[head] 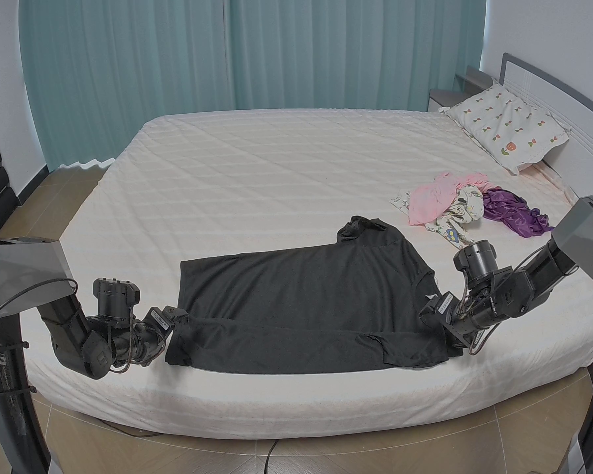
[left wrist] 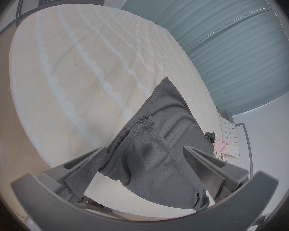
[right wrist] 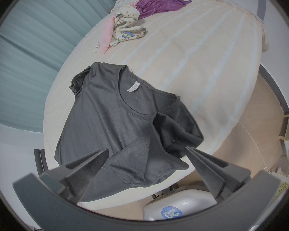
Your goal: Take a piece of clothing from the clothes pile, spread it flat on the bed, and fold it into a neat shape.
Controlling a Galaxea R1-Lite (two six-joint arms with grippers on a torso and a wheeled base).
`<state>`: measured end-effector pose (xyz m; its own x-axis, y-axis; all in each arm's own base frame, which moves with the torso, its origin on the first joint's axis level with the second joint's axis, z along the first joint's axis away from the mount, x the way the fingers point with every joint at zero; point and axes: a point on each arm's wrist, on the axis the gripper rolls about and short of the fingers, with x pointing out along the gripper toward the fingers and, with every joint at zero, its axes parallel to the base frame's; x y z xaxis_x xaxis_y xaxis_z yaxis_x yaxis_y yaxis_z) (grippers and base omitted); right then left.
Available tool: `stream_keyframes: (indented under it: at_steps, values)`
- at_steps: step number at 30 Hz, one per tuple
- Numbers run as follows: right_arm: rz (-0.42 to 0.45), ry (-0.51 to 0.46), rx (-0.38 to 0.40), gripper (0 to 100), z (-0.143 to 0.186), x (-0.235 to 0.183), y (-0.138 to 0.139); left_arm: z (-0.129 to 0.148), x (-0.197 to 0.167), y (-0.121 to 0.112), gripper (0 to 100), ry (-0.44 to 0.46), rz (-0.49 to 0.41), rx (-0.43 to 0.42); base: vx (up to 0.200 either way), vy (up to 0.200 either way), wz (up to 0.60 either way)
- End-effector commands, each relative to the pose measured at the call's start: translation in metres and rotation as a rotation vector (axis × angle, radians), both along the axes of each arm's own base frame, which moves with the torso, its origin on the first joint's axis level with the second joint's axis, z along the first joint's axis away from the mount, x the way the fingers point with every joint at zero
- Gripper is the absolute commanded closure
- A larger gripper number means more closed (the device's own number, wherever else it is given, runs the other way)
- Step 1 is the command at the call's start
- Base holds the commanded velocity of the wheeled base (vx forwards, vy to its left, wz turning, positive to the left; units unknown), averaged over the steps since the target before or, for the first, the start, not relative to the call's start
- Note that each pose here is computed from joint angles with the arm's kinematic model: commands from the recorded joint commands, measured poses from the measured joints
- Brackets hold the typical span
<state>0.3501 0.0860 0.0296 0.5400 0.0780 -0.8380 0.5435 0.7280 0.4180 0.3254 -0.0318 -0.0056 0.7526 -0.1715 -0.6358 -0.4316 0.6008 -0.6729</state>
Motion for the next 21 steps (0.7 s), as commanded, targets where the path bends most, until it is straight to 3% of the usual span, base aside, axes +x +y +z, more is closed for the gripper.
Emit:
stream_keyframes:
  at_steps: [1,21]
  values:
    - [0.004,0.037,-0.002,100,-0.015,0.004,0.001,0.0,0.0,0.0,0,0.0,0.0,0.0,0.0,0.0,0.0]
    - [0.005,0.11,-0.048,100,-0.021,-0.023,-0.012,0.0,0.0,0.0,0,0.0,-0.001,-0.001,0.0,0.0,0.0]
